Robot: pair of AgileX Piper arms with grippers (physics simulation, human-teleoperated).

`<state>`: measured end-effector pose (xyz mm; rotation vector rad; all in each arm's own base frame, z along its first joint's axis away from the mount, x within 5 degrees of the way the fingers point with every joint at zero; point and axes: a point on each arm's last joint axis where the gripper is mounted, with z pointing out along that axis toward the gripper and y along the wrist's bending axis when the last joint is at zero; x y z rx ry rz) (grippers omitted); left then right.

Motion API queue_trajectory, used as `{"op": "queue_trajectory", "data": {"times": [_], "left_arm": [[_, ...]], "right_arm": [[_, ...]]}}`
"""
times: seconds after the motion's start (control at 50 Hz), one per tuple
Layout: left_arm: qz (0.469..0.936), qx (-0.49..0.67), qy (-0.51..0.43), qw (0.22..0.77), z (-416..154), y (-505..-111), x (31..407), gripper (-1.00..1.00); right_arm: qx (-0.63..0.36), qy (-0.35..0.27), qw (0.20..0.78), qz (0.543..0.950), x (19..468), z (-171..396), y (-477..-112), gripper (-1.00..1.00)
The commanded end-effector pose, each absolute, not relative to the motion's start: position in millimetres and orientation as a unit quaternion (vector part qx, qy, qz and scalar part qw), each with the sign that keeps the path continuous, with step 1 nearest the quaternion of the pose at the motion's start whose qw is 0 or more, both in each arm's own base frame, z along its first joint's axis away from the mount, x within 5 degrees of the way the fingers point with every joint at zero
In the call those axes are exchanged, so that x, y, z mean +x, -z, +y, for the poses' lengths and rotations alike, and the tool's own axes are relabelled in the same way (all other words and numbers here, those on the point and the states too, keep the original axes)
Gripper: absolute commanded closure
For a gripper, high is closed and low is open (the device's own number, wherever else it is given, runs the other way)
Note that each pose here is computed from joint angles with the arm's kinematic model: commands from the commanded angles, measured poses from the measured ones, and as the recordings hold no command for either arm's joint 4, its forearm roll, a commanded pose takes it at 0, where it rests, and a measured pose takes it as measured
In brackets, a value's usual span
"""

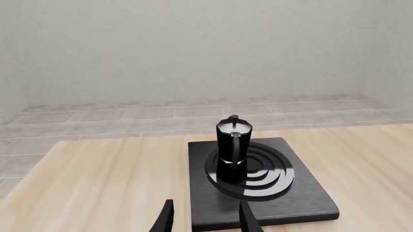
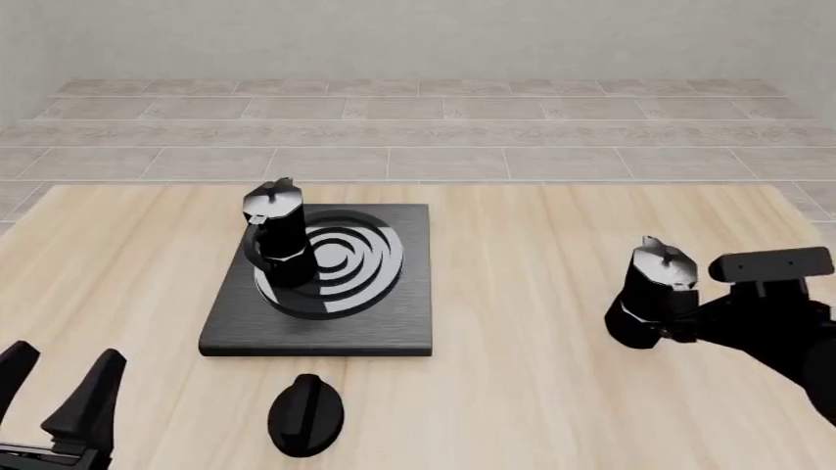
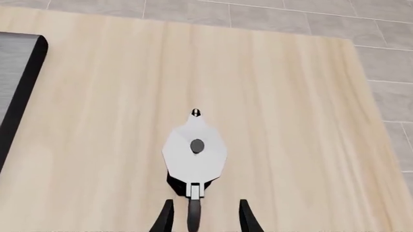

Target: Put both moka pots on the stove.

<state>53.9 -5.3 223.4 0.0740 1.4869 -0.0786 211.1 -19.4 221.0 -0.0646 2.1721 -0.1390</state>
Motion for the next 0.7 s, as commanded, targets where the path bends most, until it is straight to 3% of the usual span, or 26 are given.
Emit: {"op": "queue_trajectory", "data": {"times": [0.02,0.7], "left_arm": [[0.676,0.034,0.036,0.735,-5,-224,54,-1.0],[0.676,0.034,0.036,0.735,-5,-224,54,-1.0]], "right_arm": [[-0.027,0.054,0.45,0.891,215,-19,-204,-1.0],[-0.027,0.055,0.431,0.9,226,-22,-182,-1.0]]}}
